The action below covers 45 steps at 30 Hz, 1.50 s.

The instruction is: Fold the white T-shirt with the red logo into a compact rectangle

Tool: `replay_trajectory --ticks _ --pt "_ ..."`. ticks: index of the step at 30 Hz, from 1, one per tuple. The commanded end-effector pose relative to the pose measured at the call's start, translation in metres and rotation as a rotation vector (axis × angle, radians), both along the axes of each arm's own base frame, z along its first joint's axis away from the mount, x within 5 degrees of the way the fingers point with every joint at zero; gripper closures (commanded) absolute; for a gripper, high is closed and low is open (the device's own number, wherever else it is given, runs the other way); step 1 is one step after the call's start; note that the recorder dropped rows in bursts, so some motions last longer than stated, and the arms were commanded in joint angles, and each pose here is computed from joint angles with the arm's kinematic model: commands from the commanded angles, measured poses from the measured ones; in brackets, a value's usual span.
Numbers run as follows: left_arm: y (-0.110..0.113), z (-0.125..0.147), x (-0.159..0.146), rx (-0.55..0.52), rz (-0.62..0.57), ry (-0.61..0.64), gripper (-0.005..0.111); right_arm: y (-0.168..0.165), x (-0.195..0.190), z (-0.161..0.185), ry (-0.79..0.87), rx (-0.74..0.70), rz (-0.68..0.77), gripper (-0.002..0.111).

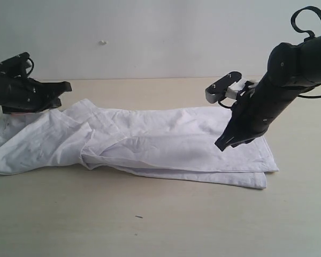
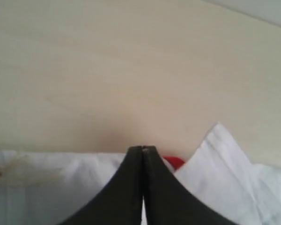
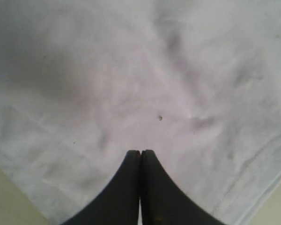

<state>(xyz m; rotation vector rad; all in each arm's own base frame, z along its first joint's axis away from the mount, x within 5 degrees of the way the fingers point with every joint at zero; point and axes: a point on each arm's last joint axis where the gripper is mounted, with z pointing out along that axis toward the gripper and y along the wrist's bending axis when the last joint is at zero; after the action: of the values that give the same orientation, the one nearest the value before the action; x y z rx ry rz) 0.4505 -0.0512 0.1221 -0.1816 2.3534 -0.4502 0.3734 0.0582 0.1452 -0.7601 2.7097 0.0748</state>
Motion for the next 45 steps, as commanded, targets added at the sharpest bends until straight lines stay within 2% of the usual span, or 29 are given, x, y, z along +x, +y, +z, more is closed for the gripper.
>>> replay_trajectory --ticks 1,4,5,7,9,12,15,17,20,25,33,36,41,43,45 --pt "0.012 0.036 0.002 0.078 -0.104 -0.104 0.096 -0.001 -0.002 0.003 0.004 0.002 0.003 0.108" --pt "0.033 0.059 -0.005 0.114 -0.199 -0.135 0.070 -0.001 -0.002 0.003 0.004 0.002 0.003 0.108" --pt "0.044 0.062 -0.009 0.089 -0.211 -0.108 0.053 -0.001 -0.002 0.003 0.004 0.002 0.003 0.108" --pt "0.077 0.062 -0.015 0.017 -0.129 -0.028 0.037 -0.001 -0.002 0.003 0.008 0.002 0.004 0.108" --pt "0.114 0.053 -0.026 -0.046 -0.085 0.107 0.038 -0.001 -0.002 0.003 0.012 0.002 0.004 0.108" --pt "0.155 0.040 -0.046 -0.197 -0.088 0.254 0.042 -0.001 -0.002 0.003 0.013 0.006 0.001 0.108" --pt "0.178 0.029 -0.061 -0.317 -0.112 0.321 0.033 0.000 -0.002 0.003 0.008 0.015 0.007 0.108" --pt "0.185 0.021 -0.065 -0.351 -0.101 0.346 0.025 0.001 -0.002 0.003 0.008 0.021 0.007 0.108" --pt "0.184 0.009 -0.064 -0.367 -0.118 0.366 0.022 0.001 -0.003 0.003 0.022 0.026 0.006 0.108" --pt "0.180 -0.010 -0.059 -0.327 -0.135 0.370 0.022 0.002 -0.005 0.005 0.027 0.027 0.023 0.108" --pt "0.172 -0.044 -0.059 -0.352 -0.160 0.430 0.022 0.001 -0.004 0.023 -0.042 0.032 0.025 0.108" --pt "0.154 -0.054 -0.057 -0.397 -0.219 0.461 0.022 0.001 -0.004 0.024 -0.044 0.034 0.024 0.108" --pt "0.109 -0.061 -0.051 -0.457 -0.373 0.478 0.022 0.002 -0.004 0.024 -0.043 0.036 0.021 0.108" --pt "0.090 -0.062 -0.050 -0.434 -0.431 0.492 0.022 0.002 -0.004 0.024 -0.042 0.039 0.013 0.108" --pt "0.076 -0.064 -0.051 -0.383 -0.486 0.522 0.028 0.002 -0.004 0.024 -0.042 0.039 0.013 0.108"
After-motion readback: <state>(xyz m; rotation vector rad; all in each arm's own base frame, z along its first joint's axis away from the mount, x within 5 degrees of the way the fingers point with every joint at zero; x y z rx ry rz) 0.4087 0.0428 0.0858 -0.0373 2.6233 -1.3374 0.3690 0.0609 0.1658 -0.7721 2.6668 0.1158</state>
